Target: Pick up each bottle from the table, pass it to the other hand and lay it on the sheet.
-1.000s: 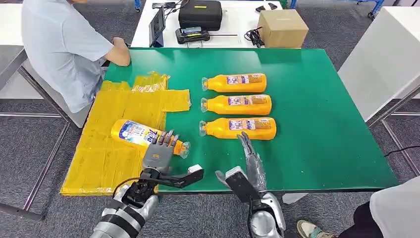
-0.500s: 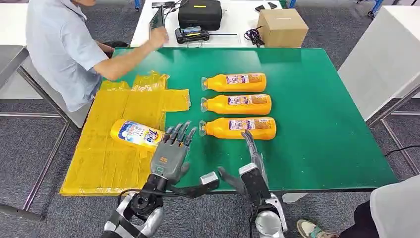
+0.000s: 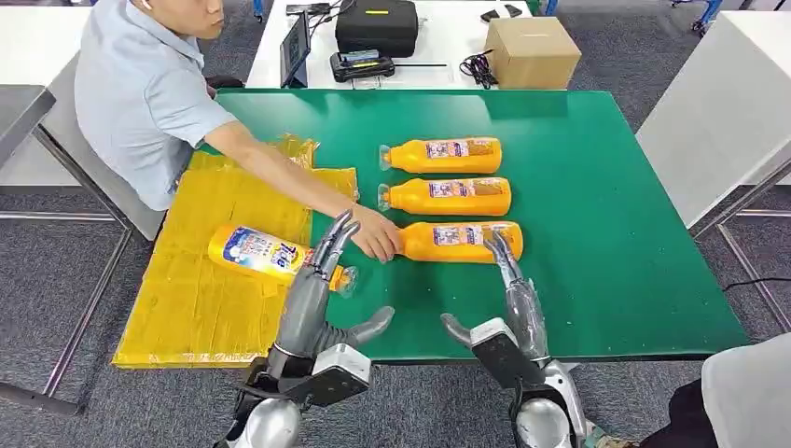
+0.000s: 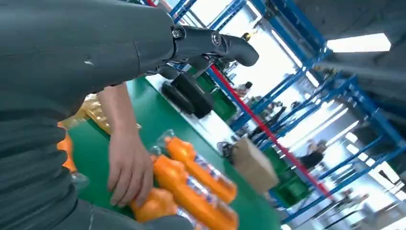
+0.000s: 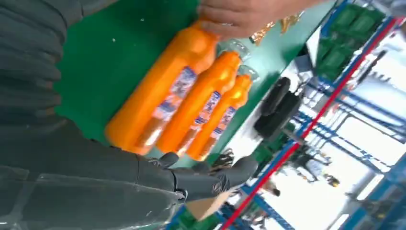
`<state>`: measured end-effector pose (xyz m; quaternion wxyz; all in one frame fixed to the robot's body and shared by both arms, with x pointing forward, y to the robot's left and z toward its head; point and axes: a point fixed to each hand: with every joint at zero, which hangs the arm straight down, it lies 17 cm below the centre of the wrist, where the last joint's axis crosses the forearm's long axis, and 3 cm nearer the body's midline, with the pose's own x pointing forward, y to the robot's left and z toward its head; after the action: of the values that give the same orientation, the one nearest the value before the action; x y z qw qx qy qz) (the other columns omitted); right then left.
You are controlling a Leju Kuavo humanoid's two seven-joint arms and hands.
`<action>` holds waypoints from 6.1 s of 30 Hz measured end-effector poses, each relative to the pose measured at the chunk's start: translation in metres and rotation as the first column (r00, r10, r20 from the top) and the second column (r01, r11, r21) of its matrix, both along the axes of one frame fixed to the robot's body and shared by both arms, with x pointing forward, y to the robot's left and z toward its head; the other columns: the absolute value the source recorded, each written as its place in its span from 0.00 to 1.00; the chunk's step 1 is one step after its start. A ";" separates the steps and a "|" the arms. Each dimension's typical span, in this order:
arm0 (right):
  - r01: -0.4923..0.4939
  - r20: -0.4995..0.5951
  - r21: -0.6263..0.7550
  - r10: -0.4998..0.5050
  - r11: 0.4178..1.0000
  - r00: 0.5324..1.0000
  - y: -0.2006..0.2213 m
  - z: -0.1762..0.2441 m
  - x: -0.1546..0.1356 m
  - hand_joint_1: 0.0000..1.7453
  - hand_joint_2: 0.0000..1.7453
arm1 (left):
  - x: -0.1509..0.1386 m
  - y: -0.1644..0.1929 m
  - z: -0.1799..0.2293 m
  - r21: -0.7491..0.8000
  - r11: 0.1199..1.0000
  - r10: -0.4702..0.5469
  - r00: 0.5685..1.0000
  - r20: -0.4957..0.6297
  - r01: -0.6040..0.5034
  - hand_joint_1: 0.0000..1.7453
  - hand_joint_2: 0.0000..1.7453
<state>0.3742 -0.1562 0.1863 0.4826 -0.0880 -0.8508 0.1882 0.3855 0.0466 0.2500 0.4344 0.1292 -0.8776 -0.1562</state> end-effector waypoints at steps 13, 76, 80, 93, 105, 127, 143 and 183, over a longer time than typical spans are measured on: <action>-0.068 -0.056 0.024 0.070 0.997 0.996 0.016 -0.006 0.002 0.00 1.00 | -0.020 0.058 0.035 -0.330 0.944 0.048 0.995 0.087 -0.017 0.00 1.00; 0.050 -0.116 -0.890 -0.330 0.454 0.937 -0.048 -0.163 0.082 0.00 1.00 | -0.003 0.049 -0.007 -0.407 0.913 -0.123 0.969 -0.215 0.025 0.00 1.00; 0.044 -0.112 -0.896 -0.321 0.442 0.940 -0.045 -0.163 0.085 0.00 1.00 | -0.003 0.048 -0.007 -0.404 0.914 -0.125 0.968 -0.217 0.027 0.00 1.00; 0.043 -0.109 -0.900 -0.319 0.434 0.942 -0.045 -0.165 0.088 0.00 1.00 | -0.003 0.047 -0.007 -0.403 0.915 -0.124 0.968 -0.218 0.026 0.00 1.00; -0.024 -0.185 -0.903 -0.338 0.428 0.923 -0.052 -0.184 0.096 1.00 1.00 | 0.000 0.041 -0.012 -0.393 0.919 -0.134 0.962 -0.239 0.031 0.00 1.00; -0.156 -0.383 -0.802 -0.295 0.577 0.876 -0.084 -0.208 0.099 1.00 1.00 | 0.002 0.017 -0.021 -0.367 0.925 -0.198 0.945 -0.262 0.092 0.00 1.00; -0.203 -0.460 -0.447 -0.029 0.871 0.888 -0.041 -0.159 0.081 1.00 1.00 | 0.016 0.040 -0.052 -0.613 0.790 -0.254 0.906 -0.340 -0.009 0.00 1.00; -0.295 -0.357 -0.264 0.191 0.918 0.914 0.094 -0.105 0.052 1.00 1.00 | 0.034 0.017 -0.143 -0.684 0.706 -0.299 0.798 -0.522 -0.183 0.00 1.00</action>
<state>0.4258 -0.0619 0.0816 0.5681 -0.0234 -0.7234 0.3917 0.4195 0.0635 0.1075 0.6981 -0.1326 -0.6886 0.1445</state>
